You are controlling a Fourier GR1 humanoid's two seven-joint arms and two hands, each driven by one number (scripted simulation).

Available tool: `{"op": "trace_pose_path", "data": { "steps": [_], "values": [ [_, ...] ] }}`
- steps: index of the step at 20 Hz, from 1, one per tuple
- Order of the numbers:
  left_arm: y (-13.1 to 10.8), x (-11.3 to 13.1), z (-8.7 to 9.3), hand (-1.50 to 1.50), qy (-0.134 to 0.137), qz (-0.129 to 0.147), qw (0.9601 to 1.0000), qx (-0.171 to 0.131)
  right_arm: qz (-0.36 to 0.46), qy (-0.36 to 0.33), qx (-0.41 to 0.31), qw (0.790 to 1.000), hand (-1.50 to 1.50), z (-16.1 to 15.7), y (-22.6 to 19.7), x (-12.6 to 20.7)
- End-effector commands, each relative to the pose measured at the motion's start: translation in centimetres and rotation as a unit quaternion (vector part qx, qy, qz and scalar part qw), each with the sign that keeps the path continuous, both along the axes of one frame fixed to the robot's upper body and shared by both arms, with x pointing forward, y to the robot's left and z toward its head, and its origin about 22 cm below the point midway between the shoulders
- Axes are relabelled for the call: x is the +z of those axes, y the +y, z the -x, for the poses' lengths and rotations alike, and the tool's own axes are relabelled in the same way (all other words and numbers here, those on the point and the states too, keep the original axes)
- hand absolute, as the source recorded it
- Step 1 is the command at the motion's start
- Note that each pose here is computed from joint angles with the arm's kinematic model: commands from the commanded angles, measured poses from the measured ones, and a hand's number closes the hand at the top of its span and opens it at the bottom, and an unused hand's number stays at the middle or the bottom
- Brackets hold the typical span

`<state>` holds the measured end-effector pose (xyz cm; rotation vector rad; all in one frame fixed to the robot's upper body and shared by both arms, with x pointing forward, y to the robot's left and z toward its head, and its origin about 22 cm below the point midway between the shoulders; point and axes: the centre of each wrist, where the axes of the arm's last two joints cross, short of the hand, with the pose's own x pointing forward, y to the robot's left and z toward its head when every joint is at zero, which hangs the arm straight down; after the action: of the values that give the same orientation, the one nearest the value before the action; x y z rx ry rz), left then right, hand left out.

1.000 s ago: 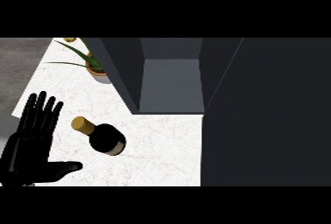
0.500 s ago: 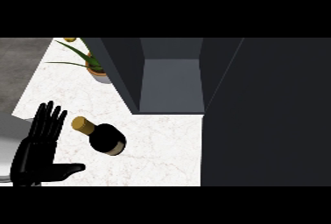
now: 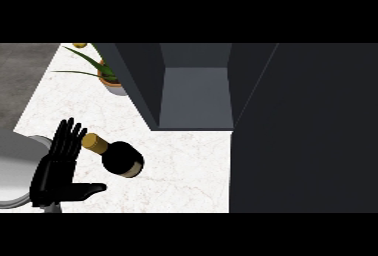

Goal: Pick up the wine, place it into the cabinet and close the cabinet

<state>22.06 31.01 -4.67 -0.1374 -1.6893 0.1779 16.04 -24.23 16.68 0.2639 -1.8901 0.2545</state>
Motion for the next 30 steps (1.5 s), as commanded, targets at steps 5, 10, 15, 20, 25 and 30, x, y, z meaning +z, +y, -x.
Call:
{"op": "trace_pose_path", "data": {
  "steps": [5,10,15,20,25,30],
  "values": [
    [1.9,-3.5,-0.2,-1.5,0.018,0.013,0.9997,-0.014,-0.002,-0.003,-0.005,1.0,-1.5,1.0,-0.6,0.8],
    [-1.8,-5.7,-2.3,-1.5,0.022,0.003,0.9996,-0.015,0.003,-0.002,0.007,1.0,-1.5,0.5,-0.3,-0.1],
    [-1.6,-7.0,-2.0,-1.5,0.025,0.006,0.9993,-0.028,0.003,-0.007,0.001,1.0,-1.5,0.8,-0.2,0.0],
    [-1.5,-9.3,-2.1,-1.5,0.035,0.006,0.9992,-0.016,-0.004,-0.012,-0.006,1.0,-1.5,0.4,-0.1,-0.3],
    [-2.2,-10.6,-1.5,-1.5,0.034,0.05,0.9981,-0.01,0.005,-0.007,-0.001,1.0,-1.5,-0.4,-0.1,-0.8],
    [-3.4,-11.3,-1.2,-1.5,0.028,0.093,0.9947,-0.034,0.011,-0.009,-0.01,1.0,-1.5,1.2,-0.7,-1.8]
  ]
}}
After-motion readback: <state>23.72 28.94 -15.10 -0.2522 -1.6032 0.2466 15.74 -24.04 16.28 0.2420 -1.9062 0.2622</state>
